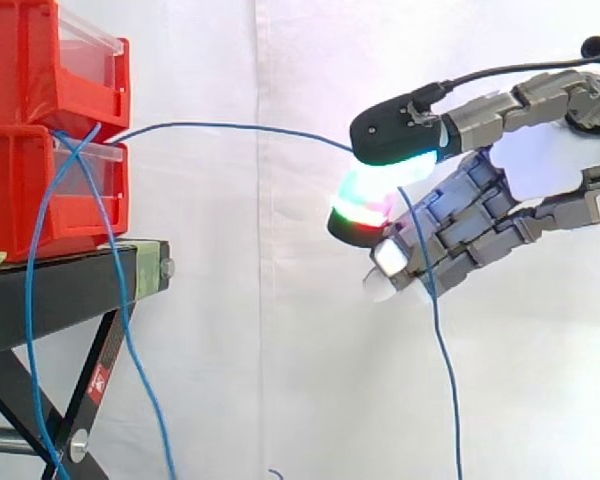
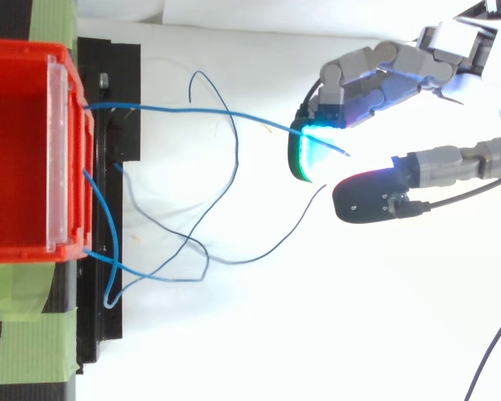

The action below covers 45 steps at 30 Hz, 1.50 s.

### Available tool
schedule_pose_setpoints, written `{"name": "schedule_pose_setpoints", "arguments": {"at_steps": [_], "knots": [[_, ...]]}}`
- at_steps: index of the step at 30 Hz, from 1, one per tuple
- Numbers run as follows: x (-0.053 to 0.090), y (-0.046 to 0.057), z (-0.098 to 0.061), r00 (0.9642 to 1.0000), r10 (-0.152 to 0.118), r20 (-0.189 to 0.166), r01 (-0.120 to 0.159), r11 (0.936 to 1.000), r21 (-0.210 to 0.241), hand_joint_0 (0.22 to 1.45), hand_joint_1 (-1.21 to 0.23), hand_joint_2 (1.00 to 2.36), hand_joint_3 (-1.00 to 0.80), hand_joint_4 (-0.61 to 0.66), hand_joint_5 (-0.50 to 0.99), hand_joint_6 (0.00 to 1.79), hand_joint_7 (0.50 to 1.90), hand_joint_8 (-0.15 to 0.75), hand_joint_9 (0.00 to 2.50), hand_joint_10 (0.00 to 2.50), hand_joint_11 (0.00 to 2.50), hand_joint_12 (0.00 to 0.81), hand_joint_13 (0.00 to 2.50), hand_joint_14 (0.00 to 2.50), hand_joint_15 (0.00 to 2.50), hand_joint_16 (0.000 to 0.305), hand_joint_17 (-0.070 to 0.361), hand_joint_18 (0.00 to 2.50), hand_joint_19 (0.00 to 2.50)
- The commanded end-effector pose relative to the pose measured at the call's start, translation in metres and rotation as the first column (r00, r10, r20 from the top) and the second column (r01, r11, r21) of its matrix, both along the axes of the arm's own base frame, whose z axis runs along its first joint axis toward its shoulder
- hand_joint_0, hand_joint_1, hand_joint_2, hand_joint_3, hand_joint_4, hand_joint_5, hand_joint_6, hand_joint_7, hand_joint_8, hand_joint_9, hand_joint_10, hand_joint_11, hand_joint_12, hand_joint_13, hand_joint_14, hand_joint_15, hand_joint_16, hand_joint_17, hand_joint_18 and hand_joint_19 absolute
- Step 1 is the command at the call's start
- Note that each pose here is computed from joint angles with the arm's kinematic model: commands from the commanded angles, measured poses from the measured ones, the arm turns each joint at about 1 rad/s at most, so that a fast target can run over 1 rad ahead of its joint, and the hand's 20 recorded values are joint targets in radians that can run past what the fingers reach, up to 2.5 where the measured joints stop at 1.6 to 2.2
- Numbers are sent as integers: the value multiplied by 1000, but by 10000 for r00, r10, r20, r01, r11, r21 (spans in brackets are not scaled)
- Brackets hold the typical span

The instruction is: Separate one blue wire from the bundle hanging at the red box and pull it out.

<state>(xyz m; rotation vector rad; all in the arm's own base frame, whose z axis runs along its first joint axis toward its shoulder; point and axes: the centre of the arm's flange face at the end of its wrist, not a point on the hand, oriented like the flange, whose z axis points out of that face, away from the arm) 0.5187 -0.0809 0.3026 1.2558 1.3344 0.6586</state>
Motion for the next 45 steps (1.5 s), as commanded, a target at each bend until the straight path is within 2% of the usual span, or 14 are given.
{"name": "schedule_pose_setpoints", "arguments": {"at_steps": [1,6,11,14,15,18,27,28,30,36,39,45], "knots": [[0,7,0,10000,-40,-61,41,10000,39,599,-766,1007,228,-192,-93,832,1266,286,700,15,860,413,370,16,582,58,130,214,433],[-2,12,-1,9992,-389,-120,389,9992,56,598,-766,1008,227,-196,-94,831,1268,289,710,18,873,413,370,16,578,58,130,215,438],[-4,18,0,9987,-465,-184,470,9986,251,598,-766,1008,222,-193,-95,831,1270,288,717,16,867,412,375,16,577,58,129,221,441],[-7,20,3,9980,-609,-185,616,9975,360,597,-766,1010,222,-194,-95,830,1275,288,728,16,865,412,379,18,576,57,129,223,441],[-11,22,8,9968,-780,-199,787,9962,378,598,-767,1010,218,-194,-95,830,1275,291,728,16,863,412,380,19,577,57,129,223,441],[-20,28,18,9940,-1063,-272,1074,9934,399,597,-765,1010,217,-197,-97,830,1273,289,735,16,865,411,382,19,578,57,129,226,447],[-25,43,21,9915,-1276,-254,1287,9904,504,598,-764,1012,201,-199,-100,833,1266,291,753,17,882,407,387,17,570,57,127,237,457],[-28,47,24,9891,-1455,-240,1467,9877,545,597,-764,1012,201,-195,-102,833,1269,292,754,16,894,406,387,17,566,57,127,238,459],[-30,48,25,9871,-1573,-291,1588,9857,570,598,-764,1012,196,-201,-103,835,1254,293,757,17,888,405,387,16,559,56,127,238,464],[-33,52,25,9862,-1620,-350,1639,9846,601,592,-755,1014,155,-168,-111,836,1246,293,761,15,906,389,349,18,539,56,125,217,479],[-32,56,24,9874,-1541,-357,1562,9856,646,592,-754,1014,147,-172,-113,836,1250,293,760,18,918,383,338,16,533,56,125,212,479],[-33,56,24,9869,-1578,-320,1597,9848,677,591,-753,1016,156,-180,-113,838,1244,292,764,18,909,378,332,17,518,55,124,212,480]]}}
